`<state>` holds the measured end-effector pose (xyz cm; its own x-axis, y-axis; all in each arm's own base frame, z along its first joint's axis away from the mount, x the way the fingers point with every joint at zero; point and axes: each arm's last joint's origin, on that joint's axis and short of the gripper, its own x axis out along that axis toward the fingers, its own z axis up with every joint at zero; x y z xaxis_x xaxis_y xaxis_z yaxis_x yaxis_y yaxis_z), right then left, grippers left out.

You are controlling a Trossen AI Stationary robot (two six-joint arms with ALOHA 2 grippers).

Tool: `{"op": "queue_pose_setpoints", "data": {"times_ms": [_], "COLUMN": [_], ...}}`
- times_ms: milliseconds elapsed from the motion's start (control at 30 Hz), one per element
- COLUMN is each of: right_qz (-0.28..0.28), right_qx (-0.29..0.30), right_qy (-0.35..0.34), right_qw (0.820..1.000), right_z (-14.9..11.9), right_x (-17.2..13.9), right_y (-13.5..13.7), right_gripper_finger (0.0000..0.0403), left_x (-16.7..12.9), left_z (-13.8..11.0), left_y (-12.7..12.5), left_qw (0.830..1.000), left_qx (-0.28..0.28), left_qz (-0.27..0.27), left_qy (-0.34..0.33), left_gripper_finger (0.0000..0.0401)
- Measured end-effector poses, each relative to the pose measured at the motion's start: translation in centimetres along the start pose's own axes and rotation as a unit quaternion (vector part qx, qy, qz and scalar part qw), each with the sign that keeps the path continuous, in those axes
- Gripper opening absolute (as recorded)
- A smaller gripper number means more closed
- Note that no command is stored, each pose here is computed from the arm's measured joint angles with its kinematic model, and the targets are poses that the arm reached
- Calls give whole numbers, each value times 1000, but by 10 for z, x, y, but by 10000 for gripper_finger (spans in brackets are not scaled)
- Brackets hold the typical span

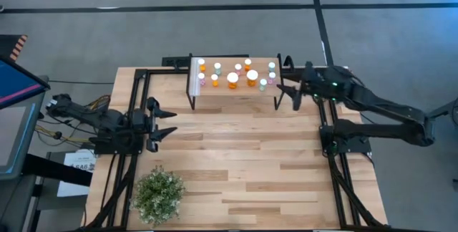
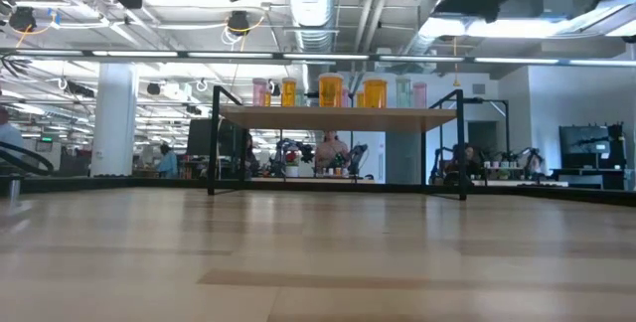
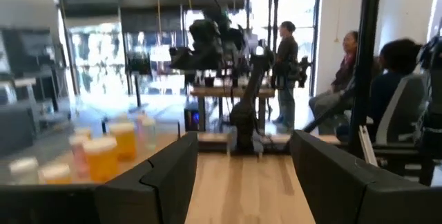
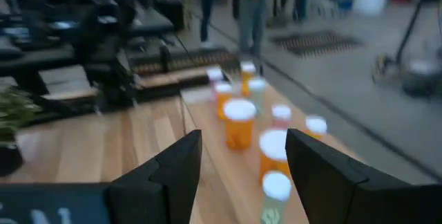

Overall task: Pick and place medicine bottles onto shelf by color
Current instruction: Return to Home Position

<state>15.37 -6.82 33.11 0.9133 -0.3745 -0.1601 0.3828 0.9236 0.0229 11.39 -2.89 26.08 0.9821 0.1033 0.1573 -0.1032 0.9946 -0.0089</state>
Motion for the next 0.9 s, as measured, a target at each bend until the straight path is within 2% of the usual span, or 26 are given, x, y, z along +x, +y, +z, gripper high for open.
{"op": "queue_pose_setpoints", "data": {"times_ms": [133,333,467,767,900], "right_qz": [27,54,63,60,64], "right_qx": [-22,-62,-80,-87,-86], "right_qy": [-41,-114,-146,-127,-133], "right_qw": [999,990,984,986,985], "right_z": [-4,-28,-46,-91,-107], "right_x": [-18,-30,-33,-32,-35], "right_y": [8,16,17,14,14], "right_gripper_finger": [215,167,124,16,12], "left_x": [-10,-25,-32,-37,-34], "left_z": [4,9,7,-11,-30], "left_y": [5,12,15,15,12], "left_qw": [1000,999,999,999,998], "left_qx": [16,24,23,12,14], "left_qz": [1,-10,-24,-39,-45], "left_qy": [-14,-35,-29,18,32], "left_gripper_finger": [219,206,163,16,8]}}
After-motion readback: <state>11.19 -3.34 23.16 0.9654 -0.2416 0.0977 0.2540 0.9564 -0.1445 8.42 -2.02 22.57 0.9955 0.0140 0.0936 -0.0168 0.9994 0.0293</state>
